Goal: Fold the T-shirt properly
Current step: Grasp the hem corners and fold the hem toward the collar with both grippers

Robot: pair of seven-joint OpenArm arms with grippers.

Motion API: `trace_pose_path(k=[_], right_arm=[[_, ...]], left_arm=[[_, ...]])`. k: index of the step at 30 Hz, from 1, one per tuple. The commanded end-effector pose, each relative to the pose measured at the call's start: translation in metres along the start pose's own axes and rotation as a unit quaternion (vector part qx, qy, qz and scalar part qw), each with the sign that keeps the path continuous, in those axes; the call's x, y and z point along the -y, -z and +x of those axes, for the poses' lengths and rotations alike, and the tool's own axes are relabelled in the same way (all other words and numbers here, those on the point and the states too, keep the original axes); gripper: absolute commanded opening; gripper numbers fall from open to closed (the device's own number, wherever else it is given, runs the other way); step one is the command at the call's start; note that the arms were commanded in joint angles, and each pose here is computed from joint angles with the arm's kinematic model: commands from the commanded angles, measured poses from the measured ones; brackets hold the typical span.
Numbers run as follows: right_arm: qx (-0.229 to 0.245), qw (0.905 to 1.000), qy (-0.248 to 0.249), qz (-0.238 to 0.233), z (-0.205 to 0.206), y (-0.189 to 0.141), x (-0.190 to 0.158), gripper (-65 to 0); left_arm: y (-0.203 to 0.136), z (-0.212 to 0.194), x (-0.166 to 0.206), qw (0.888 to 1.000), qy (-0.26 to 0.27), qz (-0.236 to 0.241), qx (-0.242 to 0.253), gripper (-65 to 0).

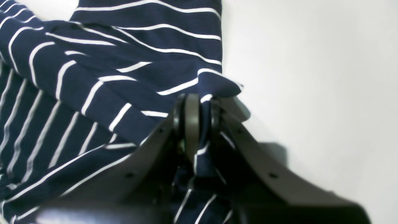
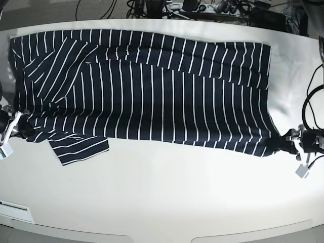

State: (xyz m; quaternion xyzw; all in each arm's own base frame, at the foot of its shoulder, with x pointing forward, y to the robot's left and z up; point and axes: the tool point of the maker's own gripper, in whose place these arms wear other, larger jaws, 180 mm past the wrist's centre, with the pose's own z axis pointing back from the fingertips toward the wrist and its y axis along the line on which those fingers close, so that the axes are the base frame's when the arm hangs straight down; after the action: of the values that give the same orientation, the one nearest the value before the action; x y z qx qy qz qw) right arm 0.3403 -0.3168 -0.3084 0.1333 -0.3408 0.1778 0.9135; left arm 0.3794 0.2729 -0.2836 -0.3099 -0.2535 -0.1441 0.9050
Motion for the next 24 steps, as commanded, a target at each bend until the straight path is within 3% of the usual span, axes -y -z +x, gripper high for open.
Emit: trace_pose_path(k=[1, 6, 12, 19, 24], right_arm=[[0.011, 0.9998, -0.011, -0.012, 0.016, -0.015, 0.009, -65.0], [0.002, 0.9999, 0.006, 0.016, 0.014, -0.017, 0.0, -65.0], [-0.031, 0.9989, 0.014, 0.033, 0.004, -0.022, -0.005, -65.0], [-0.075, 0.9966, 0.013, 0.034, -0.012, -0.023, -0.005, -65.0], [-0.1, 0.9946, 0.012, 0.026, -0.024, -0.03, -0.001, -65.0]], left_arm=[[-0.017, 0.018, 0.001, 1.0, 0.019, 0.007, 0.019, -65.0], [-0.016, 0.018, 0.006, 0.999, 0.032, 0.005, 0.009, -65.0], [-0.013, 0.02, 0.029, 0.996, 0.089, -0.004, -0.01, -65.0], [0.004, -0.027, 0.057, 0.987, 0.138, -0.027, -0.074, -65.0], [-0.008, -0.054, 0.046, 0.986, 0.128, -0.011, -0.107, -65.0]])
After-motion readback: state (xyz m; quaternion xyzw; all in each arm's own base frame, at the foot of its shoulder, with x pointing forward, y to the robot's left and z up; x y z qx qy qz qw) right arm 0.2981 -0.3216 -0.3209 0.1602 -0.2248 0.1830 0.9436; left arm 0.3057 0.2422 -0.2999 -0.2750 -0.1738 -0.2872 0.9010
